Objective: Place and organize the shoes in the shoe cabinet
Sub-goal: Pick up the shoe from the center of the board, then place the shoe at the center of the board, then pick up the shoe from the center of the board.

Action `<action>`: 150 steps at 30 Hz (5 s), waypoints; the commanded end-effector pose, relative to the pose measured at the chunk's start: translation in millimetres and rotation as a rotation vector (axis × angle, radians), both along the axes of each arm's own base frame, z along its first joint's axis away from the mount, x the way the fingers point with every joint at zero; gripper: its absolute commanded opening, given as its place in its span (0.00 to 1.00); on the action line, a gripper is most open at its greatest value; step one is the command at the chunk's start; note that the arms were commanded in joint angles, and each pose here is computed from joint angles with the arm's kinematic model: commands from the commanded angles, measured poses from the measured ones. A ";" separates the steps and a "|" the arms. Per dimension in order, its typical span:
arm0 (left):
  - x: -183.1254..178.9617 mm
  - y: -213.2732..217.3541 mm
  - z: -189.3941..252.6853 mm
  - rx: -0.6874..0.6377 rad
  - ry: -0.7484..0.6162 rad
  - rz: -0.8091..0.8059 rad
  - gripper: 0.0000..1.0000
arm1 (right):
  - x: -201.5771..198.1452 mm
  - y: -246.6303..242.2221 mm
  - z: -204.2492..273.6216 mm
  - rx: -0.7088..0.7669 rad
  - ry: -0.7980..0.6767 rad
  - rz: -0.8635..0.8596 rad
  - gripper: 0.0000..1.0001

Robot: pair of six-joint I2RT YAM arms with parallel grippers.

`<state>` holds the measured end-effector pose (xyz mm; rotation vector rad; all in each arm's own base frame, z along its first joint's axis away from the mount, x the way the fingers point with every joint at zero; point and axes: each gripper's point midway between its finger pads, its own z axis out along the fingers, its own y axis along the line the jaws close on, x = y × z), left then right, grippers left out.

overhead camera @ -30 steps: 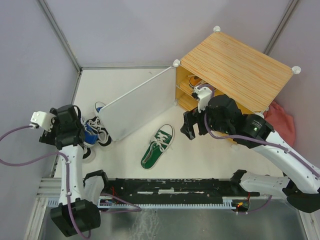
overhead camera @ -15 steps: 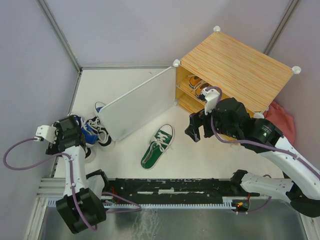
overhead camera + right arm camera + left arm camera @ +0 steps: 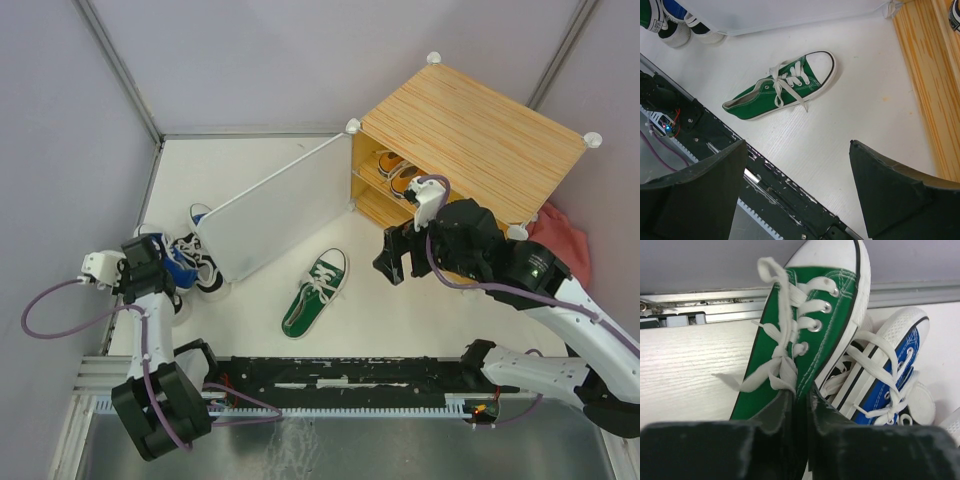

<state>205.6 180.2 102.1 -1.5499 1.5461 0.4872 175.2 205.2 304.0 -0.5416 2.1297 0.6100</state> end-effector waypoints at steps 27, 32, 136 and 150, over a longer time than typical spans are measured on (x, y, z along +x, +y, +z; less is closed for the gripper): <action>91.3 -124.9 359.1 0.417 -0.595 -1.048 0.03 | 17.5 -14.6 31.1 0.012 -0.105 -0.110 0.88; 85.0 -161.6 430.0 0.460 -0.762 -1.171 0.03 | 27.8 -18.0 65.7 -0.008 -0.166 -0.131 0.88; -9.4 -390.6 312.0 0.690 -0.469 -1.554 0.99 | 42.7 -98.0 86.6 -0.183 -0.346 -0.415 0.99; 169.0 -341.0 391.6 0.652 -0.474 -1.352 0.99 | 52.5 -55.8 89.0 -0.154 -0.300 -0.294 0.99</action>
